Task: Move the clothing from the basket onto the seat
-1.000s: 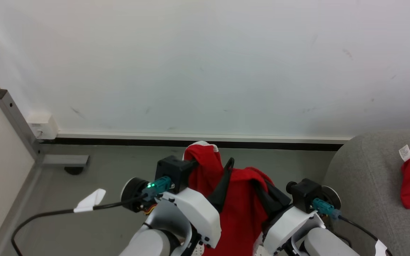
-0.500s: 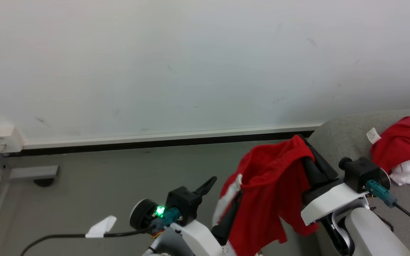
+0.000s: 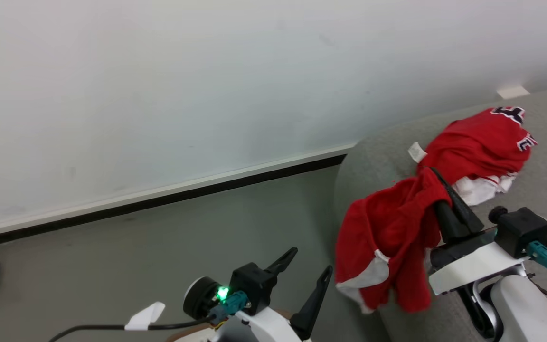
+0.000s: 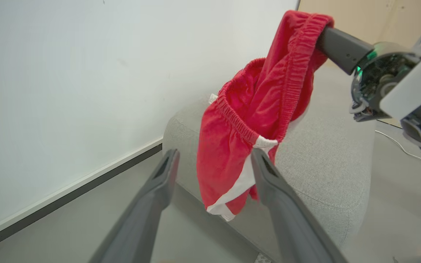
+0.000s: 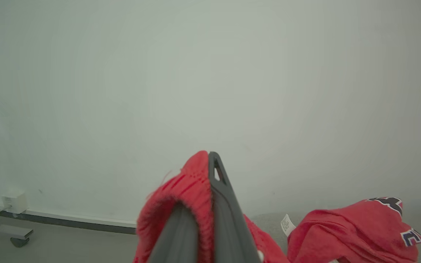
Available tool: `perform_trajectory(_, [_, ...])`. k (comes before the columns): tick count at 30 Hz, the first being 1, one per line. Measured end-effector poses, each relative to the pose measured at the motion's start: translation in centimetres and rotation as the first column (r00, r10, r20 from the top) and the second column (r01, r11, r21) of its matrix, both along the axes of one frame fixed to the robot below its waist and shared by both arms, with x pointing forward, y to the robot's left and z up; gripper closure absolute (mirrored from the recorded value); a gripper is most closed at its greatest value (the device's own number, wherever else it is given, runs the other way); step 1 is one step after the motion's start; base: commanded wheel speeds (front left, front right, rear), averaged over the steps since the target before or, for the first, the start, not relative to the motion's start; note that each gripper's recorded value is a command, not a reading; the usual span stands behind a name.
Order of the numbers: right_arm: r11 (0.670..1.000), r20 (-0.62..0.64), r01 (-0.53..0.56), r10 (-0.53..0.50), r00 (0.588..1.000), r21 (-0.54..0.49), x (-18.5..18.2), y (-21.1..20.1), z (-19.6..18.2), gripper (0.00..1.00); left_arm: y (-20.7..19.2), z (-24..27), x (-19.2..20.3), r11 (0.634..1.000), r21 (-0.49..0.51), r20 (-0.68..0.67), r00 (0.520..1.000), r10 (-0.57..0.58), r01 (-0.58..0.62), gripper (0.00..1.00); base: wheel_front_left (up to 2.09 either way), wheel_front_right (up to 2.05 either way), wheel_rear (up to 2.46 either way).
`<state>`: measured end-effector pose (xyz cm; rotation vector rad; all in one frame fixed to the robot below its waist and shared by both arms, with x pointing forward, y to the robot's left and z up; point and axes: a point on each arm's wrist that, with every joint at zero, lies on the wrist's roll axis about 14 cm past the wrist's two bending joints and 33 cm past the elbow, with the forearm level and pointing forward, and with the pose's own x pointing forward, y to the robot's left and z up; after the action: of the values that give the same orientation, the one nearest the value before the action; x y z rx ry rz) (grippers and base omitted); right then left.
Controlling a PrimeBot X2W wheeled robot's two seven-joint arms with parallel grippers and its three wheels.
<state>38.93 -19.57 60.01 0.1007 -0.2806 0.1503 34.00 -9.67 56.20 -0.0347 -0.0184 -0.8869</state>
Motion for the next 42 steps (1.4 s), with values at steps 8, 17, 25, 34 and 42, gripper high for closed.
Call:
perform_trajectory(8, [0.993, 0.019, 0.115, -0.115, 0.993, -0.009, -2.0, -4.3, 0.4, 1.00, -2.3, -0.6, -0.6, 0.997, -0.009, -0.018, 0.997, -0.073, 0.073, 0.00, 0.00, 0.00, 0.00])
perform_trajectory(17, [0.988, 0.023, 0.152, -0.152, 0.988, -0.022, -2.9, -5.8, 0.4, 1.00, -3.0, -1.1, -0.8, 0.995, -0.008, -0.031, 0.995, -0.095, 0.095, 0.00, 0.00, 0.00, 0.00])
perform_trajectory(25, [0.985, 0.013, 0.170, -0.170, 0.985, -0.013, -2.8, -6.3, 0.0, 1.00, -3.3, -1.2, -0.7, 0.994, -0.014, -0.038, 0.993, -0.108, 0.107, 0.00, 0.00, 0.00, 0.00])
perform_trajectory(34, [0.982, 0.036, 0.183, -0.185, 0.982, 0.047, 1.7, -7.5, 2.2, 1.00, -3.2, -1.4, 1.7, 0.992, -0.040, -0.053, 0.991, -0.124, 0.122, 0.00, 0.00, 0.00, 0.00])
perform_trajectory(42, [0.953, 0.122, 0.303, -0.298, 0.947, -0.024, 9.0, -13.2, 8.1, 1.00, -2.5, -3.4, 5.5, 0.991, -0.077, -0.097, 0.988, -0.119, 0.112, 0.00, 0.00, 0.00, 0.00])
